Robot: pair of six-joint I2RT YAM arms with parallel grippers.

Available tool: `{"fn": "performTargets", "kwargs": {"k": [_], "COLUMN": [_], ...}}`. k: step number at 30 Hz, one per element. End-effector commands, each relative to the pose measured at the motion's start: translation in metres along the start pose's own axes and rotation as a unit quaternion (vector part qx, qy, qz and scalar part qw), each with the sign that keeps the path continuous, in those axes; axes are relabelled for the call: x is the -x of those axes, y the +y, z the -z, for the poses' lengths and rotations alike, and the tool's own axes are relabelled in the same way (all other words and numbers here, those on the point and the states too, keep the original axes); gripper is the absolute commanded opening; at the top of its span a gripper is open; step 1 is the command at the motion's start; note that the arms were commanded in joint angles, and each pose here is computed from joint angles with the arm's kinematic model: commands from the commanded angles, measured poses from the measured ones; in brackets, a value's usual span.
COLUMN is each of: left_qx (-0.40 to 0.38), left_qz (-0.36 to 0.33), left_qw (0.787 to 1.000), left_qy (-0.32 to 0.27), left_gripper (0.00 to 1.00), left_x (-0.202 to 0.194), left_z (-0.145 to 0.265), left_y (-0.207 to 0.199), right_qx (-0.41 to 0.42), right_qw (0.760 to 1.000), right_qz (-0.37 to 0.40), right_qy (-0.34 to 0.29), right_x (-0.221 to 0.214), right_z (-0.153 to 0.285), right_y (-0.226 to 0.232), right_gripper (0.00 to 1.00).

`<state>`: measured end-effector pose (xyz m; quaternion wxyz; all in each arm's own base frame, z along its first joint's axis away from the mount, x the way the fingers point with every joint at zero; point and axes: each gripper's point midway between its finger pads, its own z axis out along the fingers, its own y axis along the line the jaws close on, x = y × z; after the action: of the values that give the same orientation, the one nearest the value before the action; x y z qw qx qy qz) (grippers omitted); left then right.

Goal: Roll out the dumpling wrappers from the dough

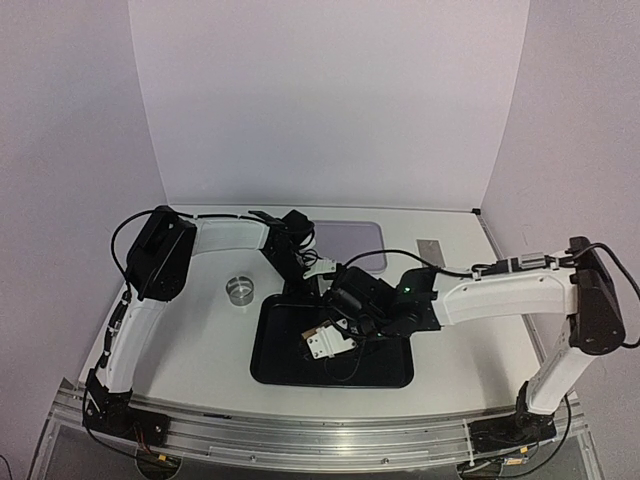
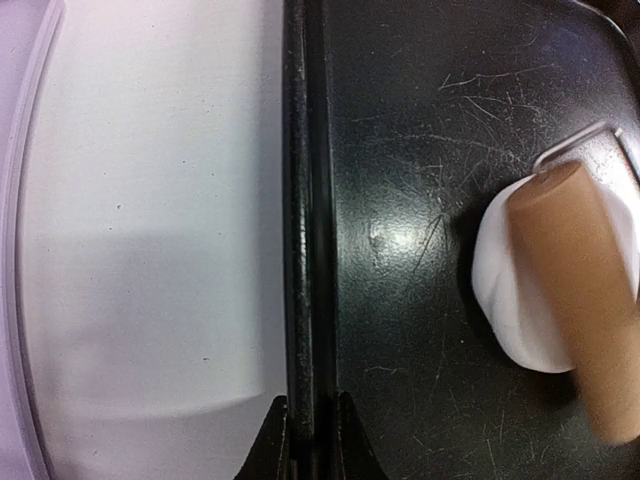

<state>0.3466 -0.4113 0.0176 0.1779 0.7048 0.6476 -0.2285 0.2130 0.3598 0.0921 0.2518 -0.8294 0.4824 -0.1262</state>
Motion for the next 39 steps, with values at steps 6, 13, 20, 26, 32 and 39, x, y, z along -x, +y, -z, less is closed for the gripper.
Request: {"fn": "performTargets", "kwargs": {"k": [6,13,20,26,32,39], "left_qx": [0.004,0.004,0.006,0.006,0.007,0.006], "left_qz": [-0.058,-0.058,-0.059,-0.061,-0.063,-0.061], "left_qw": [0.997,0.997,0.997,0.997,0.997,0.997], "left_qy": [0.056,0.056,0.056,0.055,0.054,0.053], "left_gripper": [0.0,0.0,0.0,0.0,0.0,0.0], "left_x": [-0.026,-0.026,-0.025,-0.024,-0.025,-0.024], "left_z": [-0.014,-0.015,-0.012,-0.01,-0.011,-0.011], "left_y": [-0.001,0.0,0.0,-0.001,0.001,0.0], "right_qx": [0.142,0.159,0.16,0.159,0.188,0.18], "right_qw": [0.987,0.983,0.983,0.984,0.976,0.978], "right_qz": [0.008,-0.004,0.022,0.008,-0.012,-0.013], "right_qy": [0.069,0.096,0.085,0.08,0.106,0.108], "right_x": [-0.049,-0.065,-0.05,-0.048,-0.058,-0.046], "right_z": [-0.013,0.015,-0.018,-0.021,0.012,-0.004], "right_y": [0.084,0.113,0.092,0.091,0.139,0.127], "right_gripper": [0.0,0.0,0.0,0.0,0.0,0.0]}}
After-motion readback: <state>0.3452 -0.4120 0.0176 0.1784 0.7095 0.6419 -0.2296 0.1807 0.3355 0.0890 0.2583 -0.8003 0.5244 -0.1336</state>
